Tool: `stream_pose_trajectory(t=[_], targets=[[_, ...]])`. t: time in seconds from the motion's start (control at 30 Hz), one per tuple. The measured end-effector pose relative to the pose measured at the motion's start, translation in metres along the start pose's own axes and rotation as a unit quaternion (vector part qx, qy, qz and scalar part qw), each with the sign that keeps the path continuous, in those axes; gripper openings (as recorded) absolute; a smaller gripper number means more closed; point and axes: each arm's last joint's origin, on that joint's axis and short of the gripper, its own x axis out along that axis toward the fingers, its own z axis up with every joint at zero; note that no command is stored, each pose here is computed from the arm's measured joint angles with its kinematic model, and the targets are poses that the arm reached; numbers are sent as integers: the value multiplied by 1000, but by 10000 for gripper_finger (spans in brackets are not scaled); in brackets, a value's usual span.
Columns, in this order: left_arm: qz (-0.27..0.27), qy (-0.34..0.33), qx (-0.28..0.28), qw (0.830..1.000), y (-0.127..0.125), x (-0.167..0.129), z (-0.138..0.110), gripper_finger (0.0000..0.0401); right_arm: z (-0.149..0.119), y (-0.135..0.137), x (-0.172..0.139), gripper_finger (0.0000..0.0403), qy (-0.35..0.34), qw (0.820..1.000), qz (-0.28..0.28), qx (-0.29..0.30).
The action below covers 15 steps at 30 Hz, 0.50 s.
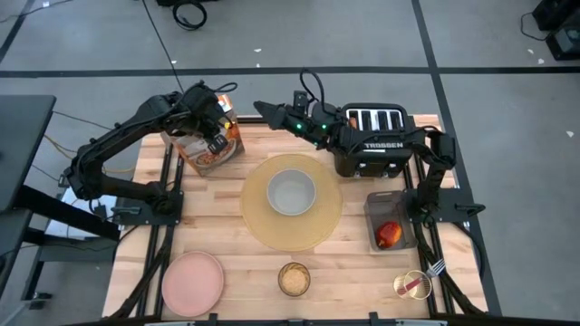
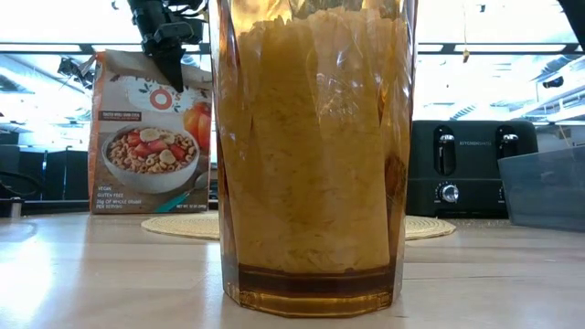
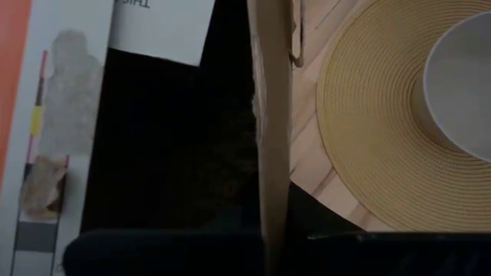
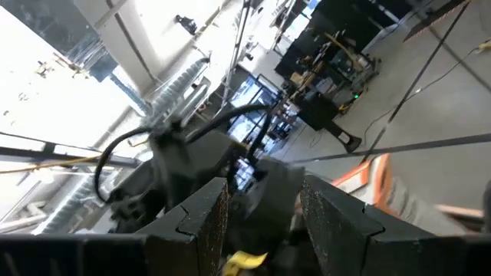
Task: Arrange a breakfast setting
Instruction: Pour the cereal from the brown cereal box into the gray bowl
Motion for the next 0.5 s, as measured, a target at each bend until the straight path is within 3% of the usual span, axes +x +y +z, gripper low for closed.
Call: stream_pose_trajectory(t=[0.37, 0.5], targets=[[0, 0, 4, 1000, 0, 0, 0, 13, 19, -16, 4, 173, -23, 1000, -18, -6], [0, -1, 6, 1000, 0, 0, 0, 13, 21, -18, 5, 173, -29, 999, -21, 20]])
